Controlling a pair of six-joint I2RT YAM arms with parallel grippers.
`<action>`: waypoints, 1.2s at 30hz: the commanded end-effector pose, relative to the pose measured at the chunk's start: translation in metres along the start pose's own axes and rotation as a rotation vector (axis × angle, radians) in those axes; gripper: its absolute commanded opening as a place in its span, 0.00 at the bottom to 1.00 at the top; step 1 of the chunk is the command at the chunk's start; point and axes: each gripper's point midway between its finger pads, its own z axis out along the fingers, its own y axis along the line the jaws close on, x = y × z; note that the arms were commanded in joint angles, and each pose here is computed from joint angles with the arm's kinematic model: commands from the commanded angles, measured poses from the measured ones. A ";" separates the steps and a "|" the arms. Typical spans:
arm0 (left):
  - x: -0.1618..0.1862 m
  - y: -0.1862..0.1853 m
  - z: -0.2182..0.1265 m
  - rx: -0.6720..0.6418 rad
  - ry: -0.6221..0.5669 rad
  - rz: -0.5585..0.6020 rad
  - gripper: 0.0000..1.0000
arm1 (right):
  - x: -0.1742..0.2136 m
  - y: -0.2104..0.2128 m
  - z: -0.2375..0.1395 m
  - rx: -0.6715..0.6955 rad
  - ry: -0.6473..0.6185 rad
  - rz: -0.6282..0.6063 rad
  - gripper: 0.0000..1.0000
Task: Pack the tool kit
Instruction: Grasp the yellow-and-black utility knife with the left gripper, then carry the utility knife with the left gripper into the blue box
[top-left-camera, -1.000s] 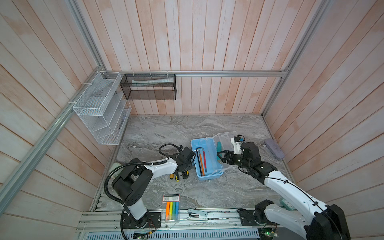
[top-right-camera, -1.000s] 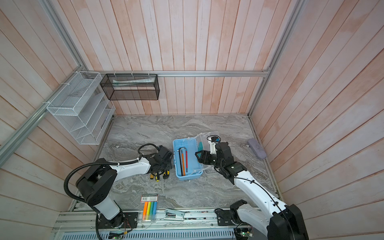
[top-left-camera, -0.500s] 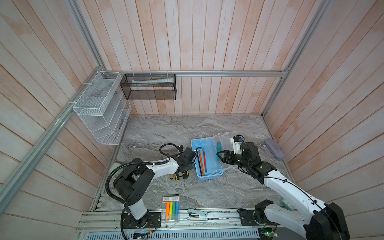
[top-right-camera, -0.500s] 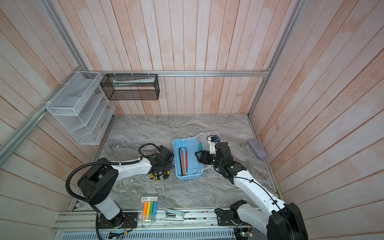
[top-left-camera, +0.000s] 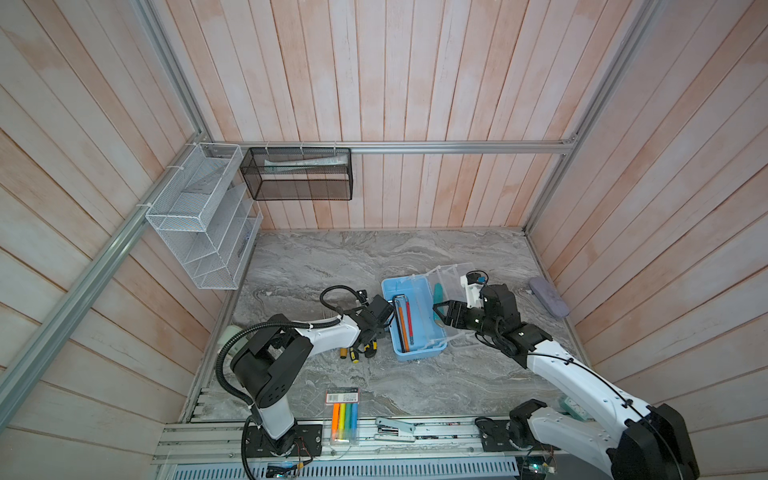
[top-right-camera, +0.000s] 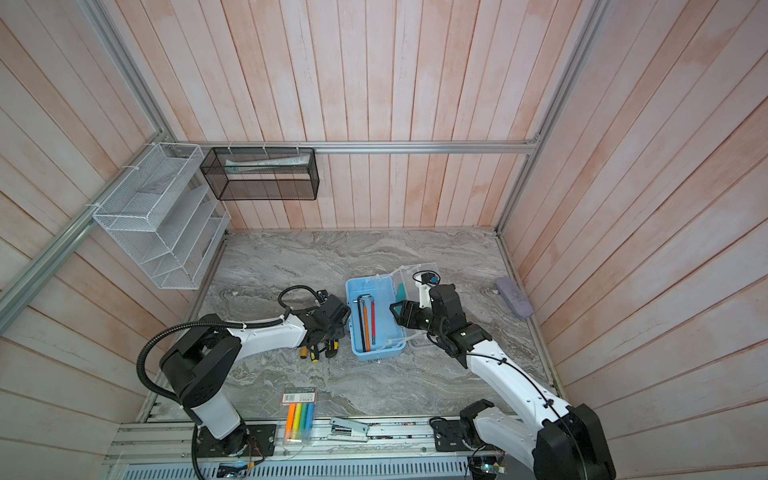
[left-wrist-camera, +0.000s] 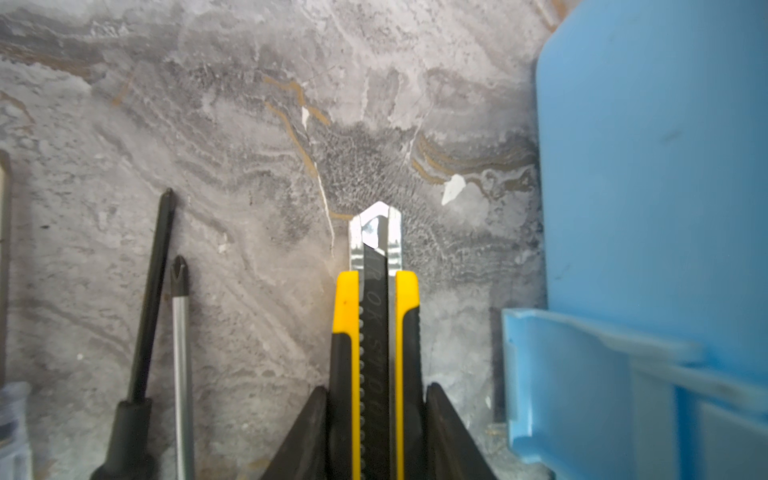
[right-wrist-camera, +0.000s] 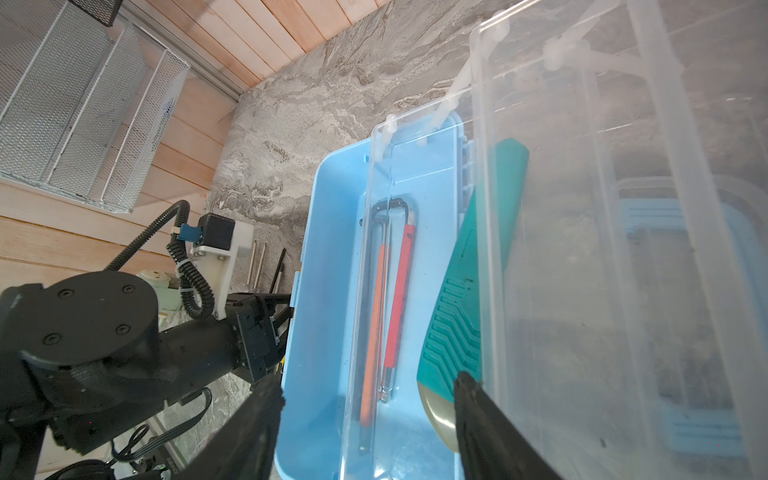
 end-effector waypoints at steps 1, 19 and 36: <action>0.028 0.028 0.012 -0.115 0.089 0.042 0.15 | 0.011 -0.012 0.004 0.042 0.027 0.004 0.67; -0.056 -0.017 -0.099 0.168 -0.118 -0.054 0.00 | 0.002 -0.006 -0.001 0.033 -0.001 0.012 0.66; -0.117 -0.179 -0.139 0.552 -0.181 0.016 0.00 | -0.026 -0.008 -0.034 0.080 -0.102 0.017 0.66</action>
